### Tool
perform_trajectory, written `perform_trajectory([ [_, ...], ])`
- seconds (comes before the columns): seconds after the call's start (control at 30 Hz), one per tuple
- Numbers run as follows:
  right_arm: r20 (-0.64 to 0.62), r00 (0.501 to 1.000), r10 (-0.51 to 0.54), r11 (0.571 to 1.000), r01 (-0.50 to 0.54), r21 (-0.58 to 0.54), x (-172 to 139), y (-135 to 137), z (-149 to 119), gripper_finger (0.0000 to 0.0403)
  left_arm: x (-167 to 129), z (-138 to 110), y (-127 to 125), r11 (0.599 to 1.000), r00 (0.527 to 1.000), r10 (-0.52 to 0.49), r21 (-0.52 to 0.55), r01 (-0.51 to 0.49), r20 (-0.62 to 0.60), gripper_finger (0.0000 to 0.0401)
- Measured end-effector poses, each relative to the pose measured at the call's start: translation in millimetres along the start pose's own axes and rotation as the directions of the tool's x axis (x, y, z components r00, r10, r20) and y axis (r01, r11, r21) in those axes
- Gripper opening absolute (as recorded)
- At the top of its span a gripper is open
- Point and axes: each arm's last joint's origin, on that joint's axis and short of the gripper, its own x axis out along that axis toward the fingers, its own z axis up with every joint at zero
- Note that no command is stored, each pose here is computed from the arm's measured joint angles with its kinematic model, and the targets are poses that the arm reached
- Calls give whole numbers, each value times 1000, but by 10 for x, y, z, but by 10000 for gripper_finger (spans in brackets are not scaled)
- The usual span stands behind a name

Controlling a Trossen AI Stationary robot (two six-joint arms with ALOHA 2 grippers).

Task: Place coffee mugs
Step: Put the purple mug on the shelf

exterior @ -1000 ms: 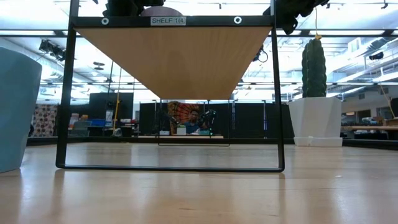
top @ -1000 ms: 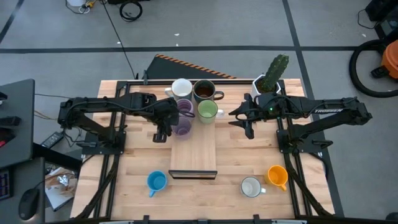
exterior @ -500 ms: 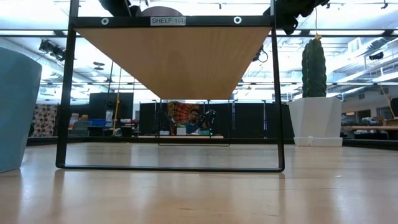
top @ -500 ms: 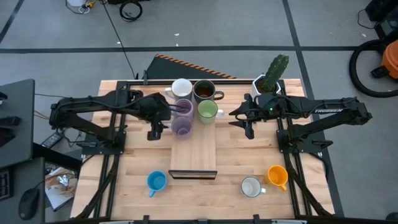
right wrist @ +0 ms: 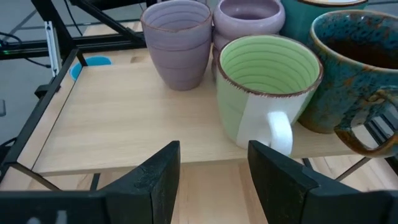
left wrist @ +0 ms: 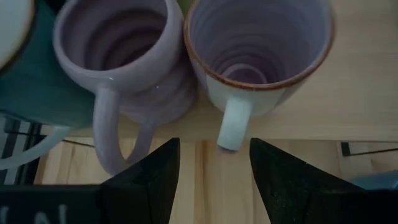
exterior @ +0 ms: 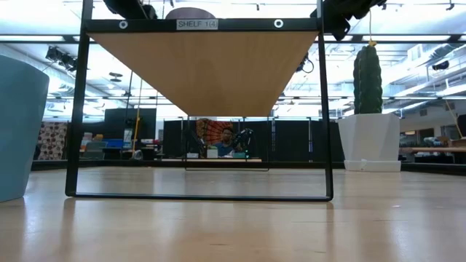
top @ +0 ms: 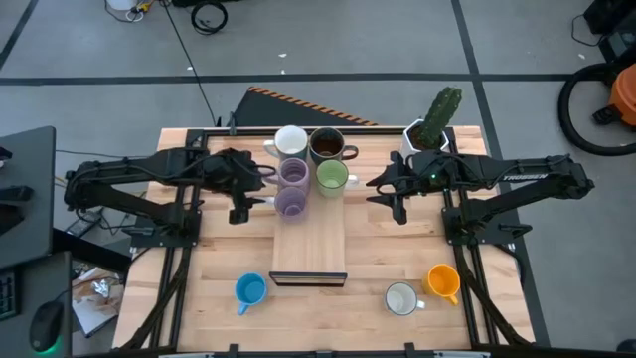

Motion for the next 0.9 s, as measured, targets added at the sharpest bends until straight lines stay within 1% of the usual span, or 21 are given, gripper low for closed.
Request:
perform_trajectory([
  [0.13, 1, 1000, 0, 1000, 0, 4, 0, 0, 1, 195, -136, -86, -4, 1000, 996, 0, -12, 2, 91, 202],
  [0.2, 0, 1000, -1, 1000, 1, 7, 0, 0, 0, 195, -191, -144, -10, 1000, 987, -4, -21, 8, 158, 202],
  [0.33, -1, 1000, -6, 1000, 6, 11, 0, -1, -1, 195, -168, -325, -43, 999, 961, -26, -36, 37, 277, 202],
  [0.5, 3, 1000, -8, 1000, 8, 7, 0, -2, 3, 195, 62, -597, -114, 994, 890, -78, -35, 105, 449, 202],
  [0.6, 8, 1000, -8, 1000, 8, 8, 0, -2, 8, 195, 280, -804, -156, 992, 855, -81, -44, 120, 513, 202],
  [0.67, 9, 1000, -9, 1000, 8, 13, 0, -2, 8, 195, 409, -939, -180, 990, 841, -78, -55, 127, 535, 202],
  [0.73, 9, 1000, -8, 1000, 8, 23, 0, -1, 8, 195, 537, -1079, -205, 989, 845, -80, -67, 135, 528, 201],
  [0.83, 5, 1000, -16, 999, 16, 32, -4, 25, 6, 195, 616, -1192, -224, 989, 819, -74, -65, 134, 569, 201],
  [0.9, -7, 999, -45, 999, 45, 13, -26, 57, 15, 193, 665, -1271, -236, 989, 814, -71, -63, 131, 577, 201],
])
